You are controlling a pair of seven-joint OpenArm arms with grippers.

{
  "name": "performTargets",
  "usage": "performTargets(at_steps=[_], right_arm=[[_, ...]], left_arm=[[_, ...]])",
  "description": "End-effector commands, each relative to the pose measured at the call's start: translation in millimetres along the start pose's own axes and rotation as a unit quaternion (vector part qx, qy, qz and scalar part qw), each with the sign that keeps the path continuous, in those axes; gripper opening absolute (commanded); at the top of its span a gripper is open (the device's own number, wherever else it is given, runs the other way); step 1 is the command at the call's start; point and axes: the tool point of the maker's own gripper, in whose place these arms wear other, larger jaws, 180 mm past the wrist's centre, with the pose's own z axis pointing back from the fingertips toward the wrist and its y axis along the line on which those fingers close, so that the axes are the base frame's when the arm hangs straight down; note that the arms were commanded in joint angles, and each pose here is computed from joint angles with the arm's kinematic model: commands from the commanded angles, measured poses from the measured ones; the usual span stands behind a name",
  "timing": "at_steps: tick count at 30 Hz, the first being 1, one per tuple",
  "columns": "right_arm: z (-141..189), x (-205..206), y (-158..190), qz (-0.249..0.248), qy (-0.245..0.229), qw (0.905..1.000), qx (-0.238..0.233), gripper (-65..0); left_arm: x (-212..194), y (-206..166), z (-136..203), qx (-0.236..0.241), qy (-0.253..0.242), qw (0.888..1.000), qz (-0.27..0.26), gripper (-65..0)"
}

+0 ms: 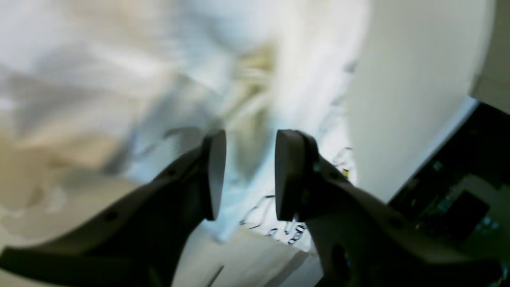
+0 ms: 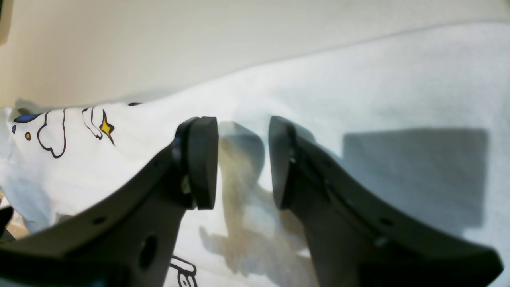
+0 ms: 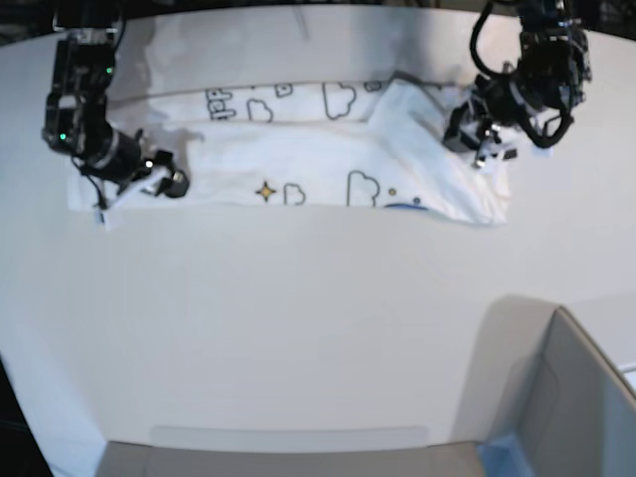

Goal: Layout the t-shirt on the table in an organized manner, then fold the t-shirt properly

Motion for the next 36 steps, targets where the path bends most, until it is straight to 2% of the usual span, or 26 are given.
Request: performTargets(at_steps=[1, 6, 14, 17, 22, 26, 36], right_arm=[[0.7, -20.7, -26.8, 0.003, 0.043, 0.9974, -0.059, -41.9], [1.2, -21.5, -27.7, 0.003, 0.044, 0.9973, -0.059, -41.9], [1.7, -24.8, -29.4, 0.001, 0.047, 0.9971, -0.061, -41.9], [1.7, -24.1, -29.4, 0.002, 0.046, 0.9971, -0.061, -41.9], [1.6, -22.7, -28.8, 0.002, 0.045, 0.9972, -0.061, -41.9], [1.6, -22.7, -28.8, 0.002, 0.045, 0.9972, -0.061, -41.9], [1.6, -24.1, -29.0, 0.0, 0.046, 0.9971, -0.06, -41.9]], left_arm=[[-6.5, -14.0, 1.9, -0.018, 0.019, 1.0, -0.009, -42.6], [-1.2, -38.8, -1.1, -0.042, 0.014, 0.999, -0.029, -42.6], [22.9, -33.4, 9.8, -0.039, -0.02, 0.999, -0.017, -42.6], [27.4, -26.2, 8.0, -0.023, -0.026, 0.999, -0.021, -42.6], [33.8, -0.8, -5.0, 0.031, -0.038, 0.998, -0.025, -42.6], [21.4, 8.3, -17.3, 0.063, -0.031, 0.996, -0.055, -42.6], [20.3, 7.9, -21.0, 0.072, -0.039, 0.994, -0.07, -42.6]])
